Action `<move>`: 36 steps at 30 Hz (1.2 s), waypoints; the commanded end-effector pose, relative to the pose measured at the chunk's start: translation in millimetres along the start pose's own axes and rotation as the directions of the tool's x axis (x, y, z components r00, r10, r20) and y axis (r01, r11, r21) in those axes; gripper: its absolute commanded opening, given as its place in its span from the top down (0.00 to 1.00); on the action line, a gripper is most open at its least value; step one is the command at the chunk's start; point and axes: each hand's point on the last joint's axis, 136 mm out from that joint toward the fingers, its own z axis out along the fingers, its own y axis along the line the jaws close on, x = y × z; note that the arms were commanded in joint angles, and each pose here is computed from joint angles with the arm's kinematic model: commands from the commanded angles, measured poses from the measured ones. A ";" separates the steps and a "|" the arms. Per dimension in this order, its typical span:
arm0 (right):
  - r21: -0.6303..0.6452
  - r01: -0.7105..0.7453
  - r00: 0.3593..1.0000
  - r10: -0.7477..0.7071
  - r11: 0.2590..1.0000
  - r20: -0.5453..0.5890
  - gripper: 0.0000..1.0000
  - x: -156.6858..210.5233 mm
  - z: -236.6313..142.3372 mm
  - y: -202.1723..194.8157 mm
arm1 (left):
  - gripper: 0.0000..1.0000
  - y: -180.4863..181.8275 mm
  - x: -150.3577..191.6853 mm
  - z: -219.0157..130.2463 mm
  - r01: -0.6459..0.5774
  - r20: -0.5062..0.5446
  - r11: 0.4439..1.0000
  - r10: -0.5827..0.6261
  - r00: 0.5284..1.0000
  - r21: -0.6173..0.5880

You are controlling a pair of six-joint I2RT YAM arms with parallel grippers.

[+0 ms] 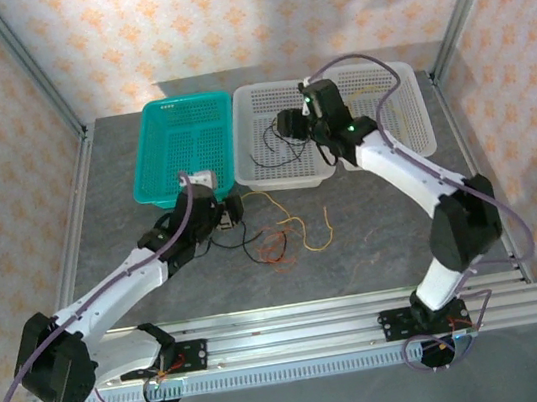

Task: Untangle the cables

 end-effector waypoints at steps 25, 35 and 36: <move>-0.080 0.041 0.990 -0.030 0.996 0.140 0.42 42.7 -108.7 -3.4 | 0.79 22.4 40.1 56.1 -0.185 -0.081 0.961 0.172 0.982 -0.203; -0.047 0.019 0.988 -0.011 0.999 0.154 0.48 47.3 -108.1 -13.3 | 1.00 -5.5 37.4 17.2 -0.214 -0.055 0.968 0.208 0.977 -0.128; -0.048 0.012 0.988 -0.005 0.999 0.157 0.47 48.4 -107.8 -14.3 | 1.00 -6.9 34.9 12.4 -0.211 -0.047 0.970 0.207 0.977 -0.122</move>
